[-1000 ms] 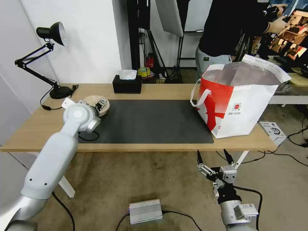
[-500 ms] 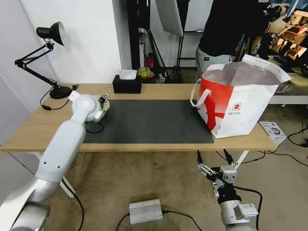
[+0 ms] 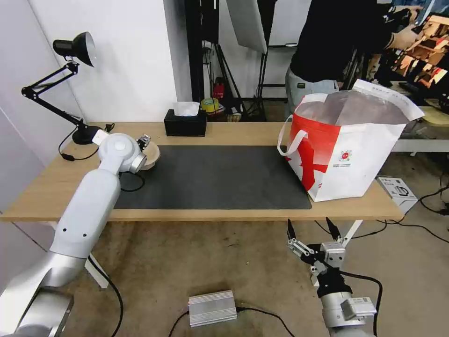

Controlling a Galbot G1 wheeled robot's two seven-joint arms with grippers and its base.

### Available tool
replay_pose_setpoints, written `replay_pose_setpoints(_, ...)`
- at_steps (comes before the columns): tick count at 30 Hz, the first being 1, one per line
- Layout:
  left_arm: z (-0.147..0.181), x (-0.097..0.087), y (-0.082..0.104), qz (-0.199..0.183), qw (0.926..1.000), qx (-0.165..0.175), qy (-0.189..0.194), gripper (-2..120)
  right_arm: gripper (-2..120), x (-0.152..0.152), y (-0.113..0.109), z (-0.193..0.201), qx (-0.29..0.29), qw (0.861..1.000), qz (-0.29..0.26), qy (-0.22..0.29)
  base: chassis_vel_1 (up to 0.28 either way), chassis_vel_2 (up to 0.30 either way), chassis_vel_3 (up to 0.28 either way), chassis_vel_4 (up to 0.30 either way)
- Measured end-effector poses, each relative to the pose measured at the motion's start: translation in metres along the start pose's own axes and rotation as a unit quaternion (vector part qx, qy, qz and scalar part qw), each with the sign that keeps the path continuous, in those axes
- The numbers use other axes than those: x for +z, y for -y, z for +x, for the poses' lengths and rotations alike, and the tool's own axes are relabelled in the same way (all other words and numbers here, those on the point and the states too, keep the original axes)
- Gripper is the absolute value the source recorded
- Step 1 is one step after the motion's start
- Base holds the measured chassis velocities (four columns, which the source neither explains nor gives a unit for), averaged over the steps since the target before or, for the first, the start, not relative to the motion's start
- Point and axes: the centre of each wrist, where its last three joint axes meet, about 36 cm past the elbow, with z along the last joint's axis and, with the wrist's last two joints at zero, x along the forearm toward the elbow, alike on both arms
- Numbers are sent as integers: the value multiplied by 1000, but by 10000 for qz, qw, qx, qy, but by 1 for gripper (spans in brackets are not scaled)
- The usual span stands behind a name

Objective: Pick up the trash from the table and place it into the takeout bag.

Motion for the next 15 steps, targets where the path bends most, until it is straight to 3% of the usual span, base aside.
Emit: replay_pose_setpoints(15,21,-2,-1,10,9997,260,1,100,100,0,0,0,0,10000,0,0,0,0,0,0)
